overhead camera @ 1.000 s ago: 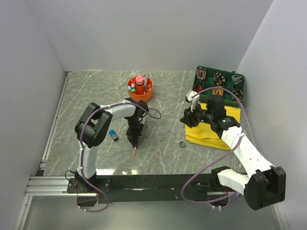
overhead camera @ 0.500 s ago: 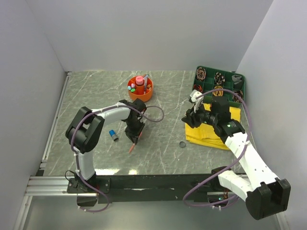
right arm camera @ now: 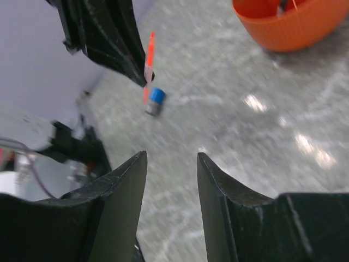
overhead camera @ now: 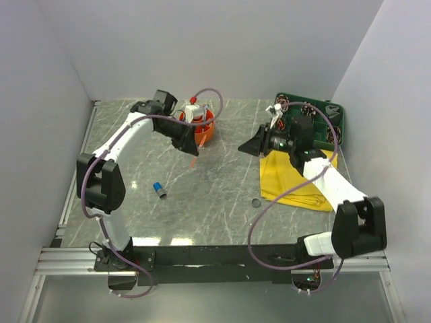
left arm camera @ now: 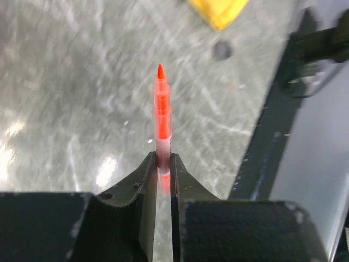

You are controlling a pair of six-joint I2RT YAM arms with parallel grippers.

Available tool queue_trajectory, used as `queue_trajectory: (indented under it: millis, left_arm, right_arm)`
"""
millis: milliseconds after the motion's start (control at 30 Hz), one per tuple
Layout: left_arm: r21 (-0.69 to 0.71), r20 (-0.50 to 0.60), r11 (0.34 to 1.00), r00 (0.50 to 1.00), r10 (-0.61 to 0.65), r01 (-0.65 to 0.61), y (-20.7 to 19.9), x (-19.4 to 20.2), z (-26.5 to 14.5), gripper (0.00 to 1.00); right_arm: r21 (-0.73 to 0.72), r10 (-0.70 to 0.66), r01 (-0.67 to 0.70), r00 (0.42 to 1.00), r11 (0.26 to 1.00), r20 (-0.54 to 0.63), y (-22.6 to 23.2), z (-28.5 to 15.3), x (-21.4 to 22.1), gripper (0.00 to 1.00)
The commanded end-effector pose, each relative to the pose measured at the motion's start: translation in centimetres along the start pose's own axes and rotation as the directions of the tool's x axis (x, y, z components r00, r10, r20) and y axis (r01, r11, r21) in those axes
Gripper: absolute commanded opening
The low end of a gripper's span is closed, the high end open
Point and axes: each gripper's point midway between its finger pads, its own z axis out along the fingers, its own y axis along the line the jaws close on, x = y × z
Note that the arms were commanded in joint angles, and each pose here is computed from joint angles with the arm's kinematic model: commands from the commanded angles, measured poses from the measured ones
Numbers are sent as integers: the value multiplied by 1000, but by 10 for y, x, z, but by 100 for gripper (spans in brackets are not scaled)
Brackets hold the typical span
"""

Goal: Sort the stationery into containers
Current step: Pick up the pen from the center of the board.

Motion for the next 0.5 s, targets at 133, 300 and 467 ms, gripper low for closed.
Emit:
queue_trajectory:
  millis: [133, 300, 467]
  left_arm:
    - [302, 147, 951, 989, 27, -71, -60, -31, -20, 1]
    - [345, 171, 937, 985, -1, -59, -66, -41, -22, 1]
    - [394, 192, 919, 980, -46, -34, -69, -51, -23, 1]
  right_arm:
    - [-268, -177, 197, 979, 943, 98, 59, 24, -72, 58]
    - [-321, -209, 218, 976, 921, 64, 70, 39, -70, 59]
    - [-343, -251, 240, 968, 908, 14, 75, 53, -51, 60]
